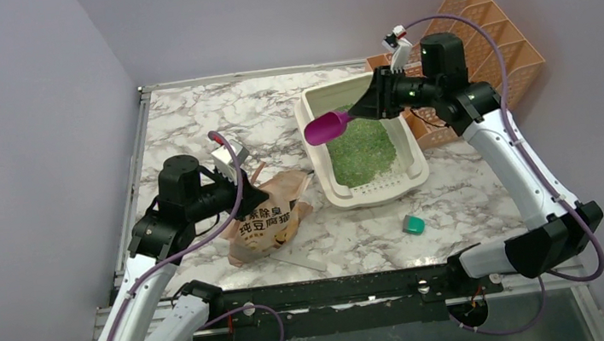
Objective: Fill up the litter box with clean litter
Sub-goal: 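Scoop the cat litter from the cat litter bag.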
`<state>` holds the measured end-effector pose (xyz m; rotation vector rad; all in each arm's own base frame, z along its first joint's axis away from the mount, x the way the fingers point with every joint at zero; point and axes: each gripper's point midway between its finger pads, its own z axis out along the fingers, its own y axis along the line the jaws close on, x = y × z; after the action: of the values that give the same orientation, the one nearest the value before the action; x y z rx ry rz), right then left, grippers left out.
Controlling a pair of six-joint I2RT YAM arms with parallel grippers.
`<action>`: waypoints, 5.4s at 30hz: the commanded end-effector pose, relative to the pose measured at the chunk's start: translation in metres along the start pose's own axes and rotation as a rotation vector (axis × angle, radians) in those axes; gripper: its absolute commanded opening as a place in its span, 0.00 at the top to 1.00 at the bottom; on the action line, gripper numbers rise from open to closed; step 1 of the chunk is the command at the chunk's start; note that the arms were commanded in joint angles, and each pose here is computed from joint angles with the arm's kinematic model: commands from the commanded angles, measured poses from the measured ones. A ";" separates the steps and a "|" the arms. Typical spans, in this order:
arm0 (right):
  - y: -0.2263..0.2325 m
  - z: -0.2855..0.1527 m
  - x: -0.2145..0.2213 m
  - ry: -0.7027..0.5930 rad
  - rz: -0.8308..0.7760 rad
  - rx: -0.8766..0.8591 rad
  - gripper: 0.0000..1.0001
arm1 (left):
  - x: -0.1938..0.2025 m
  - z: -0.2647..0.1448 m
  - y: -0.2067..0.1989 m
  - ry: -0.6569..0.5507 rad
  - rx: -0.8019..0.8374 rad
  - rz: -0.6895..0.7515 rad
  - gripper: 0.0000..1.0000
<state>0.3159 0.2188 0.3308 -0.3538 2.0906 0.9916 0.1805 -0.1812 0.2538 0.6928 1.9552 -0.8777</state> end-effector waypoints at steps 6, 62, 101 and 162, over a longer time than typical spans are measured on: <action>0.058 -0.004 0.018 0.180 0.038 -0.366 0.99 | -0.036 -0.010 -0.019 -0.135 0.060 0.069 1.00; 0.069 0.087 0.104 0.522 0.011 -0.214 0.99 | 0.039 -0.029 0.005 0.345 -0.132 -0.173 0.68; 0.084 0.118 0.092 0.406 -0.337 0.117 0.99 | 0.014 -0.038 0.005 0.128 -0.158 -0.043 1.00; 0.092 0.147 0.189 0.657 -0.245 -0.013 0.99 | 0.062 -0.029 0.012 0.083 -0.150 -0.041 1.00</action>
<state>0.2218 0.4052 0.2075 -1.0141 2.4522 0.8718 0.1542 -0.1447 0.2171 0.6162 2.0556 -0.7140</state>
